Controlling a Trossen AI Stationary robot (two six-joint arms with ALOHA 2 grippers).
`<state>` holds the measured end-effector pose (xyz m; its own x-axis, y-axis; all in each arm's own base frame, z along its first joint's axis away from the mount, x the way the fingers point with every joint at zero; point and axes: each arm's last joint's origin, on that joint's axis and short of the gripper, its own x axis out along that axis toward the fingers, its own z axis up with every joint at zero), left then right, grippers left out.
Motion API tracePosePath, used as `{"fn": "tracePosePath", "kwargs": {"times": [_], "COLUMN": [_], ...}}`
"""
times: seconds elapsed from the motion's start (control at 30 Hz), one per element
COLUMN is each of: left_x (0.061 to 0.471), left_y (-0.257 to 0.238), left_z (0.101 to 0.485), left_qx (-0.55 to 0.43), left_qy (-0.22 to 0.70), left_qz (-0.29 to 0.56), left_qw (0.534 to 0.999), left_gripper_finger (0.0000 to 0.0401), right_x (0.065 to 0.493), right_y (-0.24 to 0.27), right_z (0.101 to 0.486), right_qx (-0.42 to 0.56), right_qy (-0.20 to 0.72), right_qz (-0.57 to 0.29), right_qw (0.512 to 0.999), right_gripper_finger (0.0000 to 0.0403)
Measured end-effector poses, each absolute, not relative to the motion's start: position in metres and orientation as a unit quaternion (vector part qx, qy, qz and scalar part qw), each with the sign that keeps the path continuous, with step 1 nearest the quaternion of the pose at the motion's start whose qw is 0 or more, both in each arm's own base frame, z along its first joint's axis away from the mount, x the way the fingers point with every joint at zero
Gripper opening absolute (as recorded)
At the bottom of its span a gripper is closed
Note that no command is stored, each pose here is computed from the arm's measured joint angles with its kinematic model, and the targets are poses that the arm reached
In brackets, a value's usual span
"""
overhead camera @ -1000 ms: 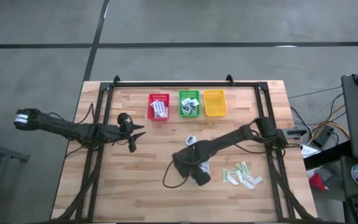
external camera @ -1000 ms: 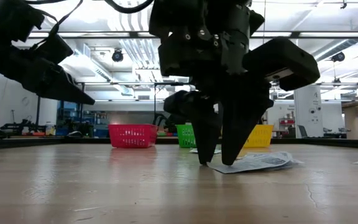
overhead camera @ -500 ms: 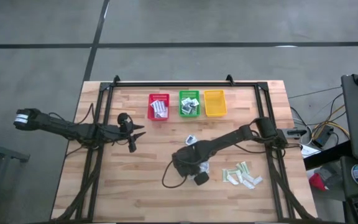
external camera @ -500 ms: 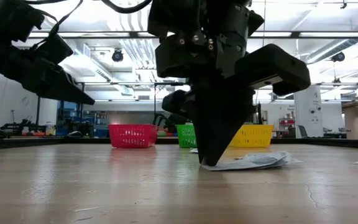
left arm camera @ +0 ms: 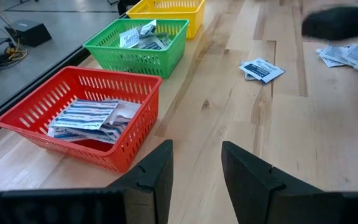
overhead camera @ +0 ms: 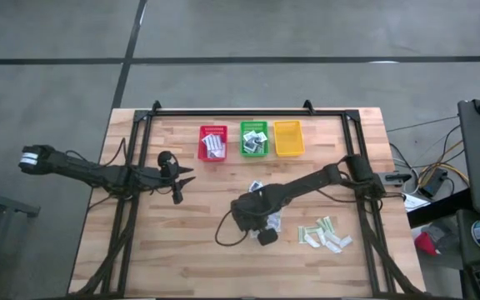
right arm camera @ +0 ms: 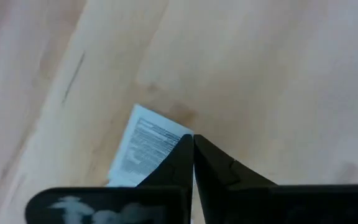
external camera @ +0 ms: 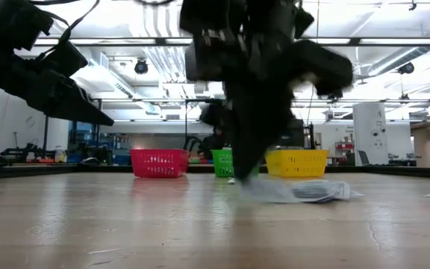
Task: Pick & Place First Aid Supplies
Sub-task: Put the alcohol pad into the green basket
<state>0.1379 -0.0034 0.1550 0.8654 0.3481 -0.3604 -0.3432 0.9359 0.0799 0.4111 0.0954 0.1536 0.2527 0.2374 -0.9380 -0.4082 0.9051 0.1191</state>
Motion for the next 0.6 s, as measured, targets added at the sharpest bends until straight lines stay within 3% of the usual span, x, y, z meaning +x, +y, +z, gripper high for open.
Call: {"fn": "tracePosePath", "kwargs": {"times": [0.37,0.6], "left_x": [0.138,0.139], "left_y": [-0.003,-0.004], "left_z": [0.155,0.157], "left_qx": [0.006,0.001], "left_qy": [0.186,0.175], "left_qz": [0.179,0.179], "left_qw": [0.966,0.968], "left_gripper_finger": [0.0133,0.0133], "right_x": [0.409,0.421], "right_y": [0.074,0.066], "right_z": [0.217,0.235], "right_qx": [-0.028,0.006], "right_qy": [0.498,0.417], "right_qz": [0.150,0.116], "right_qw": [0.854,0.902], "right_gripper_finger": [0.0008,0.0008]}}
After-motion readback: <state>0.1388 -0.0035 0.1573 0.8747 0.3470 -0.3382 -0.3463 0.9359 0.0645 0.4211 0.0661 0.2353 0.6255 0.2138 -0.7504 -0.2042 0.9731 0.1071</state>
